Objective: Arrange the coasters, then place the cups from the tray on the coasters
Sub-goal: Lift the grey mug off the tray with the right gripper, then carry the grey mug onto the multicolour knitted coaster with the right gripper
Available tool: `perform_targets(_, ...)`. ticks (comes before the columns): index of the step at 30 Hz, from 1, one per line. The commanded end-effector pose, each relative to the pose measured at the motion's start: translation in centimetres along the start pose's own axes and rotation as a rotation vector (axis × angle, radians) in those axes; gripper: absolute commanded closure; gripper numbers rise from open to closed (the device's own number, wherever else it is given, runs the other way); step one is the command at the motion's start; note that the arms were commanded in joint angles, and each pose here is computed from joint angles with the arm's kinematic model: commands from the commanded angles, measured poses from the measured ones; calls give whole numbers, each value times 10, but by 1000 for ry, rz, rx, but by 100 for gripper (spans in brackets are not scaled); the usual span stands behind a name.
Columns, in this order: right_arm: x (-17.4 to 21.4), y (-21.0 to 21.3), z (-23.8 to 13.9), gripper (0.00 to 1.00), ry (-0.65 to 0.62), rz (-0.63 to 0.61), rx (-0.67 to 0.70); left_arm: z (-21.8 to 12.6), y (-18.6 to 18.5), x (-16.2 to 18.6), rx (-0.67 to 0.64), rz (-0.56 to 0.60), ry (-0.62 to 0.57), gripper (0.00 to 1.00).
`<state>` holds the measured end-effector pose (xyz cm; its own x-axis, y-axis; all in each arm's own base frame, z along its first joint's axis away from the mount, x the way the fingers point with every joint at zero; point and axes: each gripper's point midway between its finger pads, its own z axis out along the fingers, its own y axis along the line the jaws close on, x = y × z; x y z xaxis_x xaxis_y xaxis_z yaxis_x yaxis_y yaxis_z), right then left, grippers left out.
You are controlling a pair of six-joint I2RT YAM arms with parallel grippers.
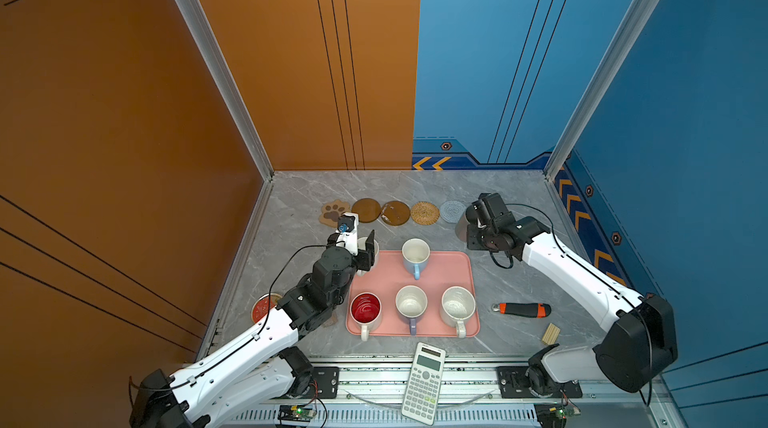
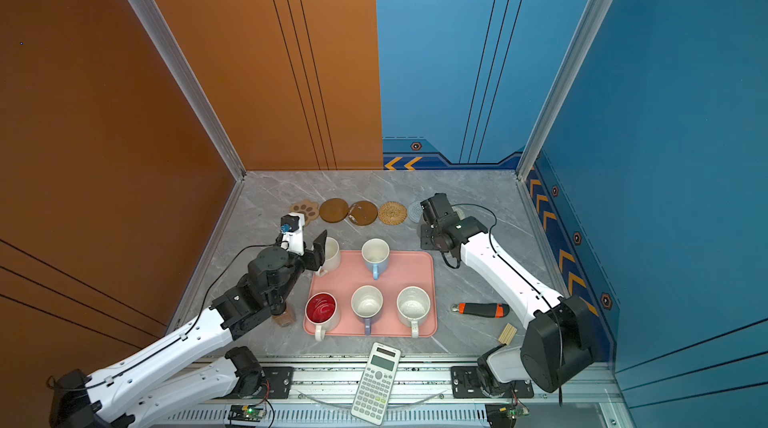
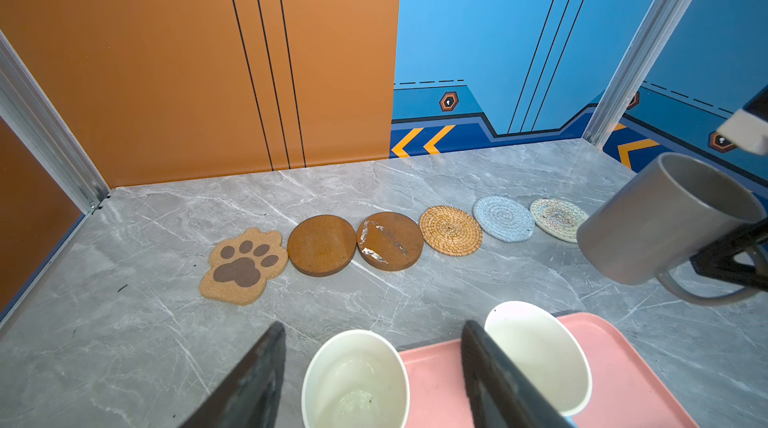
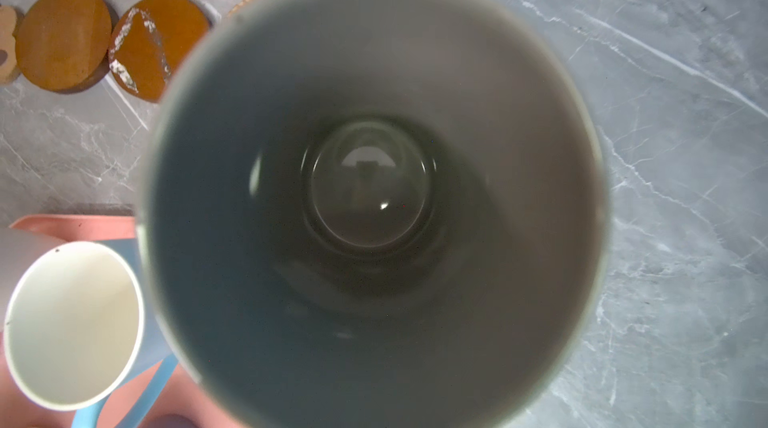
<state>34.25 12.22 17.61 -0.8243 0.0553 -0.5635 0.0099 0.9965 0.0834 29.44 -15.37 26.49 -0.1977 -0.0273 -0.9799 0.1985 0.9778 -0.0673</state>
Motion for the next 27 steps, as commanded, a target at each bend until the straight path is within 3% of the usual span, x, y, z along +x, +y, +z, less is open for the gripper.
perform_targets(1,-38,-7,-16,100,-80,7,-34,-2,6,2,-16,-10,-1,33)
perform_targets(14,-88,-60,21,100,-31,58,45,1,8,2,-26,-1,5,33)
perform_targets(27,-116,-79,81,100,20,52,117,3,10,3,-41,7,13,33)
